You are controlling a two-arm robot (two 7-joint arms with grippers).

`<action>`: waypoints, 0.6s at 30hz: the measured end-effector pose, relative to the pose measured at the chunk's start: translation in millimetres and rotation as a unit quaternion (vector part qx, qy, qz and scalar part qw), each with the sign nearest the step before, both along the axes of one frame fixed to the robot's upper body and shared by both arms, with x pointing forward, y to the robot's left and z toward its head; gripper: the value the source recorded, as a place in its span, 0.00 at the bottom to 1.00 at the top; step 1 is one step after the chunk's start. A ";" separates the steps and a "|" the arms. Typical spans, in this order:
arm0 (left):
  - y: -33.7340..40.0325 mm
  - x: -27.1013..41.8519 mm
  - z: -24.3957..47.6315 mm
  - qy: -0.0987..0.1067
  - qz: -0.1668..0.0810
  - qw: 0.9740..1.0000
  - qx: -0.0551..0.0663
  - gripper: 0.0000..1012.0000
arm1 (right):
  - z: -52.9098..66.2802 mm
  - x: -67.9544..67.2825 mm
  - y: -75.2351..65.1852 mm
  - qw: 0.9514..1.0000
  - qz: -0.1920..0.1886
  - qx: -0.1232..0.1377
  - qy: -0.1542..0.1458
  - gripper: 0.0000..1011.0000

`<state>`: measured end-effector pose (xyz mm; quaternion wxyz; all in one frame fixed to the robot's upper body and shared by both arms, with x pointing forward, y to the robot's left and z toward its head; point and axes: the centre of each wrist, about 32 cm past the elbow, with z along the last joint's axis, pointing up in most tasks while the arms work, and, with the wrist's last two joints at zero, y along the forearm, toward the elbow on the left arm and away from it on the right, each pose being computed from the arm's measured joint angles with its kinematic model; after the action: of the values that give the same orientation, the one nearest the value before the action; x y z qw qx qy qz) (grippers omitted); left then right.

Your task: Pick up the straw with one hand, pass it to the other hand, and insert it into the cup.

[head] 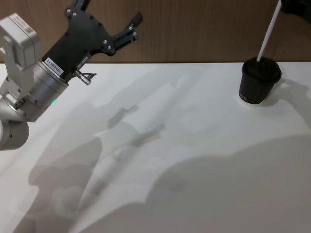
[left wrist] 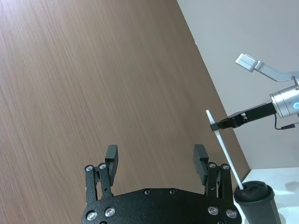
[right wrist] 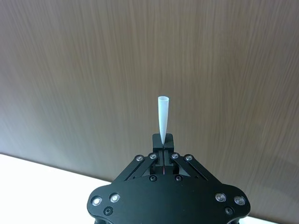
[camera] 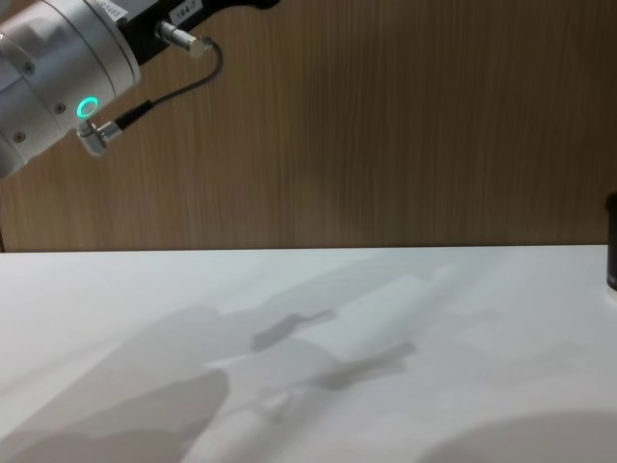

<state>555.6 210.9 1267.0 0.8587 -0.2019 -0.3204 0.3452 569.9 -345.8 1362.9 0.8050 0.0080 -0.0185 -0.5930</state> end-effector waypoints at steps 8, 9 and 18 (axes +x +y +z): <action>0.0 0.0 0.0 0.000 0.000 1.000 0.000 0.99 | 0.6 -2.2 3.0 1.000 0.004 -0.002 -0.001 0.01; 0.0 0.0 0.0 0.000 0.000 1.000 0.000 0.99 | 1.1 -2.8 3.1 1.000 0.004 -0.002 -0.002 0.01; 0.0 0.0 0.0 0.000 0.000 1.000 0.000 0.99 | 5.8 -6.1 2.5 1.000 0.003 -0.003 -0.010 0.01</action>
<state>555.6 210.9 1267.0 0.8587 -0.2020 -0.3204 0.3452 563.8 -343.4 1368.8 0.8063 0.0110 -0.0283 -0.5907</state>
